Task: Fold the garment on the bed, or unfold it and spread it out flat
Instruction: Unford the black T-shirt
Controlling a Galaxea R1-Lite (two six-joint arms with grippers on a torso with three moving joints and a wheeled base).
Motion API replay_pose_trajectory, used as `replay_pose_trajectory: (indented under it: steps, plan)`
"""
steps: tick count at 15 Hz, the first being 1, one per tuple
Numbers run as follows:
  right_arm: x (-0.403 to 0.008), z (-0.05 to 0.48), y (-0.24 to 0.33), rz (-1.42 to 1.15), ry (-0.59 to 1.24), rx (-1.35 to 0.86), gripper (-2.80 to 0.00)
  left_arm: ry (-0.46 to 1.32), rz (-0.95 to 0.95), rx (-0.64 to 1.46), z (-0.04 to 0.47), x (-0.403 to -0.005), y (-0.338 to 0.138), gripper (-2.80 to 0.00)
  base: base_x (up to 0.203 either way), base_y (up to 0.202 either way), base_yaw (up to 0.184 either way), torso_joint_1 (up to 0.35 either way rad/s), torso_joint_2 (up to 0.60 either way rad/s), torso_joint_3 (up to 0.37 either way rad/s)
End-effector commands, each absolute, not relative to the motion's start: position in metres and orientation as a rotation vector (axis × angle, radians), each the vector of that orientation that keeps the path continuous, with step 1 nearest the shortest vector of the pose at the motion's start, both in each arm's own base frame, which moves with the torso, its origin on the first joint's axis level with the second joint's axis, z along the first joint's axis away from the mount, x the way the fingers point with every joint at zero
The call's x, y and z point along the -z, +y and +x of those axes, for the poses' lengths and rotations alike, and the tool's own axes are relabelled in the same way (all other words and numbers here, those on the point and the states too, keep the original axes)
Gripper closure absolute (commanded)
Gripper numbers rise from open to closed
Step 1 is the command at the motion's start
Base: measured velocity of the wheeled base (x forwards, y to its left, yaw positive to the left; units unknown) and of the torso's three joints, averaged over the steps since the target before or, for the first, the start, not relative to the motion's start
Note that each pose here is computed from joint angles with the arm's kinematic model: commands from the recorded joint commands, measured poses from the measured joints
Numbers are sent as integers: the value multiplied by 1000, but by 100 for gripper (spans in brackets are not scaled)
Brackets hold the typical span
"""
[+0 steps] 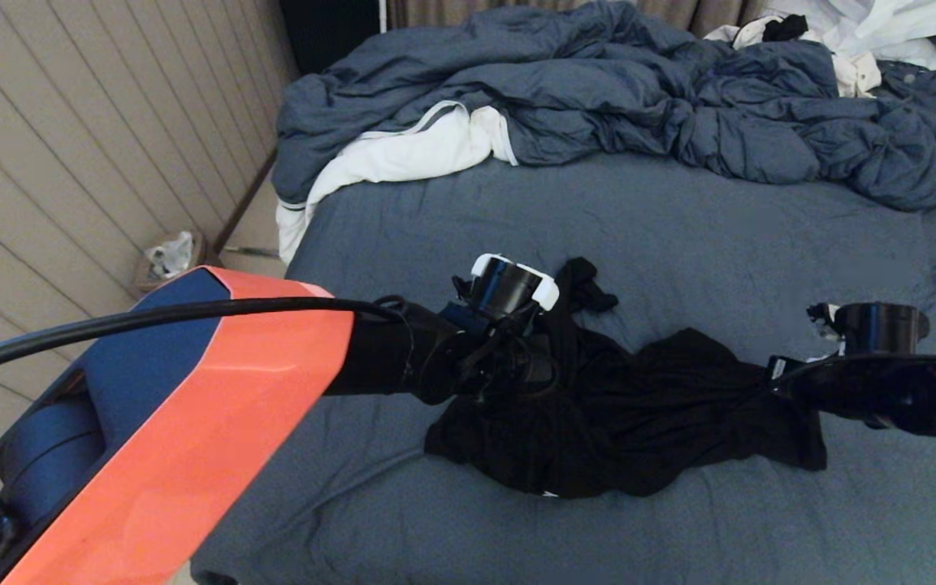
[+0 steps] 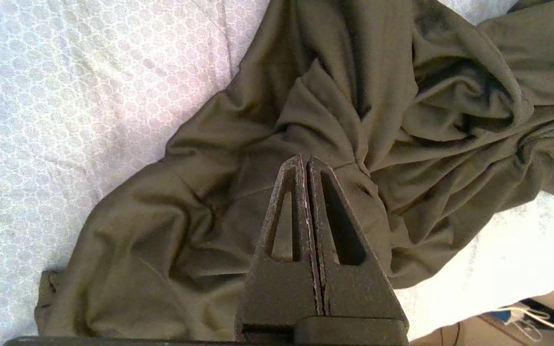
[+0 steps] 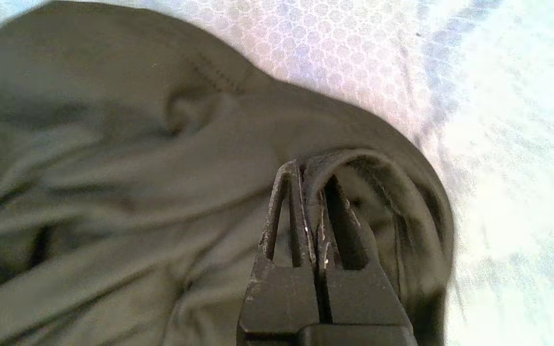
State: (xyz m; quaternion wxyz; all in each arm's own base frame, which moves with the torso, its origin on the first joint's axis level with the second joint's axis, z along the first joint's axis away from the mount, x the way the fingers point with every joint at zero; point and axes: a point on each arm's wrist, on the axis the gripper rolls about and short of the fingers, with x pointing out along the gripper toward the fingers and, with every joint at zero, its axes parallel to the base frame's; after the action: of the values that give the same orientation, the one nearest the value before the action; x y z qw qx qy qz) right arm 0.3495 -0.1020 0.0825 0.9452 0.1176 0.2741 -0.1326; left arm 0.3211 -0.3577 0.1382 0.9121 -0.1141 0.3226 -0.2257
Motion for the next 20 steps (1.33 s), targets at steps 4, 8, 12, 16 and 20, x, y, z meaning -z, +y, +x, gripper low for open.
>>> replay_pose_trajectory:
  steps: [4,8,12,16,20]
  plan:
    - [-132,281,-78,219,476,254,0,644,-256,470,317,-153,-353,0,0,0,0,0,0,0]
    - [-133,216,-65,175,495,263,0,627,-269,481,311,-167,-349,0,0,0,0,0,0,0]
    - [-103,164,-53,108,668,252,0,625,-269,486,307,-171,-347,0,0,0,0,0,0,0]
    - [-72,121,-40,85,815,228,0,623,-271,486,307,-171,-347,0,0,0,0,0,0,0]
    - [-57,108,-36,80,909,208,0,628,-270,485,307,-170,-348,0,0,0,0,0,0,0]
